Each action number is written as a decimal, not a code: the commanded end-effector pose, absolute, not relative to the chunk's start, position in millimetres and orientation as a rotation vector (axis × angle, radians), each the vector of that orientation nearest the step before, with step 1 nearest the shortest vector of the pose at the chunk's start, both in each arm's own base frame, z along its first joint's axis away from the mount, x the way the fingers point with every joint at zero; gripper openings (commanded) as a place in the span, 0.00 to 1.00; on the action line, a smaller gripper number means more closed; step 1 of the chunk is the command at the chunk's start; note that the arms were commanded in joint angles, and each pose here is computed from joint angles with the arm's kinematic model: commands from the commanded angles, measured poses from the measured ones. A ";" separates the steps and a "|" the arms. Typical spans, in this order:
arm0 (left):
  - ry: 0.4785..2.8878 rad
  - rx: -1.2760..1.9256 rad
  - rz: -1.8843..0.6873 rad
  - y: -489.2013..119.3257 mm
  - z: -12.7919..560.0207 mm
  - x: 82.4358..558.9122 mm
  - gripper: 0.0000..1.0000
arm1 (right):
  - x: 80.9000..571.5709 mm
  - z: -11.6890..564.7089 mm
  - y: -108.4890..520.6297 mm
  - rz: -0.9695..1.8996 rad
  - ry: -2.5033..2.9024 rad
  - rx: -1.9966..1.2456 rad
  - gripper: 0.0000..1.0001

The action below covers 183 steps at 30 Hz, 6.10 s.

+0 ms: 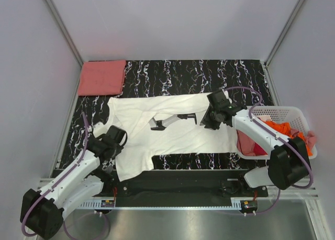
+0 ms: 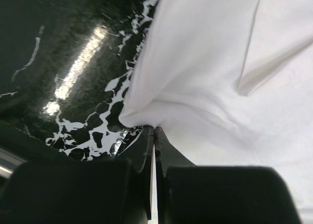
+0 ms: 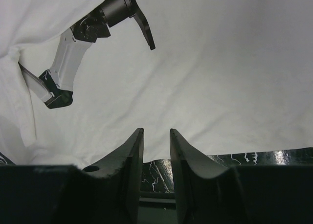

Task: Fold and stack the t-shirts
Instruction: Fold the tshirt

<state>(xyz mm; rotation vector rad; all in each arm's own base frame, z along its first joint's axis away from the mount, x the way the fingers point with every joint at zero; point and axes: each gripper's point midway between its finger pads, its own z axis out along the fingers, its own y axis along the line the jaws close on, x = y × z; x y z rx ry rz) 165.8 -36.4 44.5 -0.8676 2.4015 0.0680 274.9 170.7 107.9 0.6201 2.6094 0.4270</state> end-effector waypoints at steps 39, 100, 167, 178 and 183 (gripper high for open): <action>2.463 -1.061 0.239 -3.4 29.8 335.6 0.33 | 306.7 162.5 158.0 0.368 2.364 0.487 0.35; 2.176 -0.645 -0.407 -30.9 175.8 334.3 0.45 | 183.4 17.8 108.6 -0.088 2.000 1.845 0.43; 2.954 -0.115 0.085 -125.5 12.5 125.4 0.44 | 238.1 100.4 125.4 0.401 1.937 1.430 0.00; 2.758 0.050 0.277 -114.1 86.5 175.7 0.00 | 234.5 99.0 104.8 0.308 1.927 1.310 0.00; 2.684 0.045 0.323 -100.5 107.5 197.8 0.00 | 239.3 106.9 97.9 0.263 1.907 1.244 0.00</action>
